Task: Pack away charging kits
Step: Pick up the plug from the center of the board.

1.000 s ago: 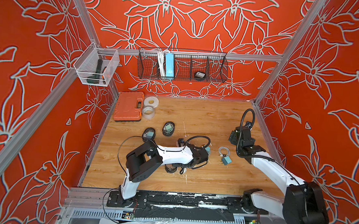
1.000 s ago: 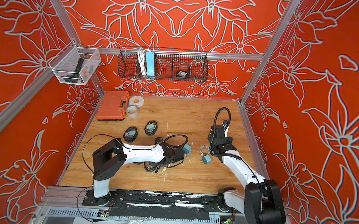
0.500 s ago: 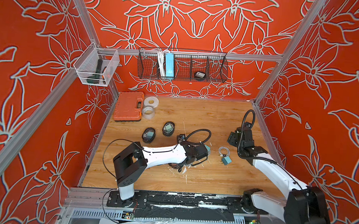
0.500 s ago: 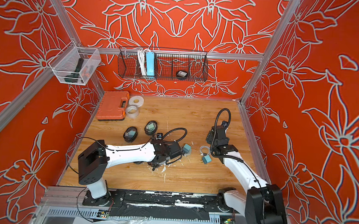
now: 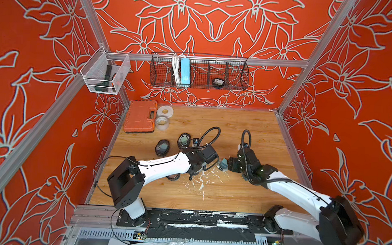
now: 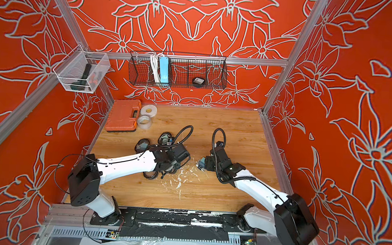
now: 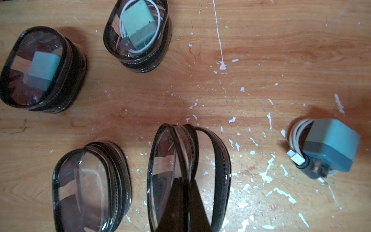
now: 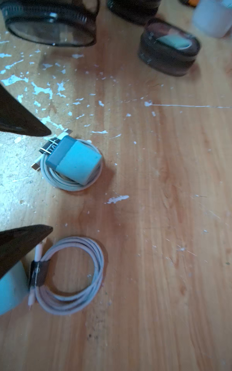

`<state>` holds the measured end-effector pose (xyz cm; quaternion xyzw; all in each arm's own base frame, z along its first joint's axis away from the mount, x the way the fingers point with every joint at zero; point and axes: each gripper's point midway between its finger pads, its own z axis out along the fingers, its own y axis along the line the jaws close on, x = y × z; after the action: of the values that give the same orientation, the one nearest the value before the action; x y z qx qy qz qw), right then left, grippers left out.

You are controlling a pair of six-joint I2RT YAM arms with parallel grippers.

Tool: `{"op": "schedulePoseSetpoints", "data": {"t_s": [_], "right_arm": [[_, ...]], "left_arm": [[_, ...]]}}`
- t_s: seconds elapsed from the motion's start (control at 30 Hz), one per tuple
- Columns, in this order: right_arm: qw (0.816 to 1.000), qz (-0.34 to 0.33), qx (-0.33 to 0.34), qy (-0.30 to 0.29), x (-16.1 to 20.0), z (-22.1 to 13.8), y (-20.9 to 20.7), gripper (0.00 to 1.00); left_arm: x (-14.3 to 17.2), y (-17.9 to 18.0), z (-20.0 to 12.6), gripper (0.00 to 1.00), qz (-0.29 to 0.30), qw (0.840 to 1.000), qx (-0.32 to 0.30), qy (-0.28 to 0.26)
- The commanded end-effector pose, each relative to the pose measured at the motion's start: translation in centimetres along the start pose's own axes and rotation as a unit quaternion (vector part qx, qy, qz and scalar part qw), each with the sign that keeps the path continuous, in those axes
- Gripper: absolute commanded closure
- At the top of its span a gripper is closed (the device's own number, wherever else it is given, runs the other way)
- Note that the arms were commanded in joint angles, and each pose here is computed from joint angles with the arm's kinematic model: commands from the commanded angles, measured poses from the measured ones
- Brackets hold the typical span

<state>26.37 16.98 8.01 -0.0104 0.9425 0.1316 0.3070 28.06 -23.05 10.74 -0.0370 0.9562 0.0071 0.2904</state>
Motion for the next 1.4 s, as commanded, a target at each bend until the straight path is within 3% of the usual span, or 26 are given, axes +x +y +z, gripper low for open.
{"op": "schedulePoseSetpoints", "data": {"t_s": [0.0,0.23,0.63,0.83,1.17,1.37], "right_arm": [[1.000,0.002,0.014,0.008,-0.4,0.3,0.8,0.29],[0.999,-0.018,0.023,0.023,-0.2,1.8,2.2,0.24],[0.996,-0.028,0.056,0.065,0.2,5.3,3.4,0.33],[0.996,-0.035,0.058,0.065,0.0,5.4,4.2,0.42],[0.997,-0.034,0.056,0.045,-1.2,4.2,4.5,0.68],[0.997,-0.035,0.064,0.028,-2.1,3.0,4.1,0.72]], "left_arm": [[-1.0,0.1,-0.8,1.00,0.002,1.000,0.020,-0.024],[-1.3,-0.1,-1.3,1.00,-0.002,0.998,0.050,-0.043],[-0.9,0.3,-0.8,1.00,-0.003,0.998,0.049,-0.040],[-0.9,0.5,-0.6,1.00,-0.003,0.998,0.046,-0.038],[-0.8,0.5,-0.5,1.00,-0.005,0.998,0.054,-0.038],[-0.8,0.3,-0.7,1.00,-0.006,0.997,0.068,-0.041]]}}
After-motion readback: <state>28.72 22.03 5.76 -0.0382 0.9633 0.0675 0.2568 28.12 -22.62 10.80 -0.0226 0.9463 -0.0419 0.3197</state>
